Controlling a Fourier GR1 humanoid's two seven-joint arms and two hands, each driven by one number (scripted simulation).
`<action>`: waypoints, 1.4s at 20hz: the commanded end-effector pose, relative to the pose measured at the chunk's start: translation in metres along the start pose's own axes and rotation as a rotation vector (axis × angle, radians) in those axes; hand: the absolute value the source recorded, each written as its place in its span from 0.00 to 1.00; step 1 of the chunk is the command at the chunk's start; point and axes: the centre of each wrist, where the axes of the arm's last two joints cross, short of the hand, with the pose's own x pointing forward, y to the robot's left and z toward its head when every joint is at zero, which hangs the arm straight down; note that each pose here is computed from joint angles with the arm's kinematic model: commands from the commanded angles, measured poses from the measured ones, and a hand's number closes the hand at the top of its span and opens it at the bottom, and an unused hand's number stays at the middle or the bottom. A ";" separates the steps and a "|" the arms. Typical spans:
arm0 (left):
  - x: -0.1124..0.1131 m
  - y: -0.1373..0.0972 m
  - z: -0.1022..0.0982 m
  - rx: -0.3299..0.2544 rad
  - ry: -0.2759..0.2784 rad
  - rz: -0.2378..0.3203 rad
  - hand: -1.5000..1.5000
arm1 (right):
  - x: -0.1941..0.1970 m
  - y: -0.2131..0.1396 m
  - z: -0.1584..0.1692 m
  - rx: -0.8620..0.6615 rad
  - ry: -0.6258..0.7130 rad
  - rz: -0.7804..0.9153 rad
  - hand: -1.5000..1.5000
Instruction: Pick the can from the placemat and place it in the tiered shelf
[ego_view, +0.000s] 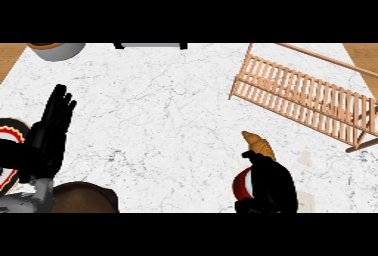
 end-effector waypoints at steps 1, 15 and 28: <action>-0.009 -0.012 0.015 -0.014 -0.011 0.011 0.50 | 0.005 0.010 -0.008 0.027 0.109 0.123 1.00; -0.004 -0.002 0.004 -0.014 -0.004 0.004 0.50 | 0.035 0.035 -0.020 -0.114 0.201 0.007 1.00; -0.006 -0.003 -0.005 0.003 0.000 0.009 0.50 | 0.078 -0.080 0.035 -0.449 0.007 -0.475 1.00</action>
